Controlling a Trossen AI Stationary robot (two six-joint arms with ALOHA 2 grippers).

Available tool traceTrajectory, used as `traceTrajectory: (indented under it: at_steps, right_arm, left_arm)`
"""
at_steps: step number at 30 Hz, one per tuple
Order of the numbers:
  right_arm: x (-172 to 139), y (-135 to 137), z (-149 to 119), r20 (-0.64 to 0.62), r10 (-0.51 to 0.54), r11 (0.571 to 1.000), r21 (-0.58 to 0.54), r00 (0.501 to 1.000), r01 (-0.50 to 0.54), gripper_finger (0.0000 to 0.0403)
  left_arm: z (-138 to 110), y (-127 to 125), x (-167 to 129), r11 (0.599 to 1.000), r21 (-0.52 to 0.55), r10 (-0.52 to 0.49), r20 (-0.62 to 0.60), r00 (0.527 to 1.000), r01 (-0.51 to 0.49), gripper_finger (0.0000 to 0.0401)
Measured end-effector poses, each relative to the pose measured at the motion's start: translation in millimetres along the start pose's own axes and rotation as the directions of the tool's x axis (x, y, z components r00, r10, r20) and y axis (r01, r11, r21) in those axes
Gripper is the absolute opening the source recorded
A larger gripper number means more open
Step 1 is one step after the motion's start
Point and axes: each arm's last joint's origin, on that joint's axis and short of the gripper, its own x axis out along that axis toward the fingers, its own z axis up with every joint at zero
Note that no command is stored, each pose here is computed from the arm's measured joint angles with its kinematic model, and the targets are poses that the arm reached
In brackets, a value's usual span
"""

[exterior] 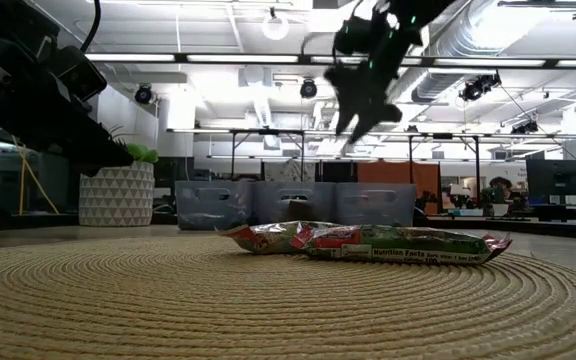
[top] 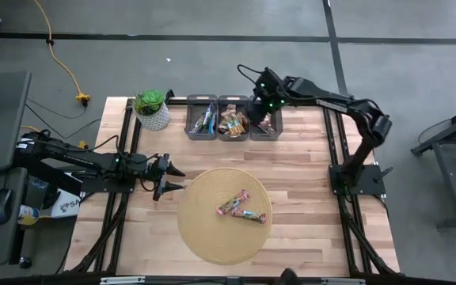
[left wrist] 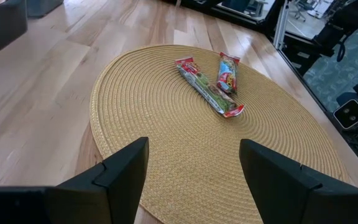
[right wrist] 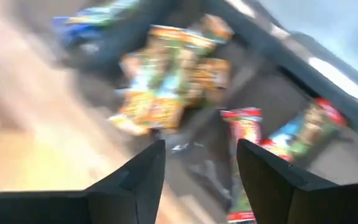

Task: Pick and place Granola Bars by type
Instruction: Put the red granola bar into the right black bin

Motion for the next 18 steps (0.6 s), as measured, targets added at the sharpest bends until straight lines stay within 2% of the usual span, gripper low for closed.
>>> traceTrajectory:
  at_steps: [4, 8, 13, 18]
  right_arm:
    - [-26.6, 31.2, -9.2, 0.024, 0.139, 0.984, -0.118, 0.990, -0.135, 0.0184]
    - [-52.7, 66.2, -25.3, 0.036, 0.242, 0.946, -0.230, 0.970, -0.228, 0.0184]
    - [-76.9, 109.3, -53.1, 0.025, 0.317, 0.893, -0.344, 0.948, -0.290, 0.0184]
    - [-87.7, 149.1, -85.2, 0.005, 0.330, 0.859, -0.415, 0.944, -0.299, 0.0184]
  left_arm:
    - [-0.1, 0.0, 0.0, 1.000, 0.000, 0.001, -0.001, 1.000, -0.001, 0.0248]
    - [0.0, 0.0, 0.0, 1.000, 0.000, 0.000, 0.000, 1.000, 0.000, 0.0248]
    - [0.0, 0.0, 0.0, 1.000, 0.000, 0.000, 0.000, 1.000, 0.000, 0.0248]
    - [0.0, 0.0, 0.0, 1.000, 0.000, 0.000, 0.000, 1.000, 0.000, 0.0248]
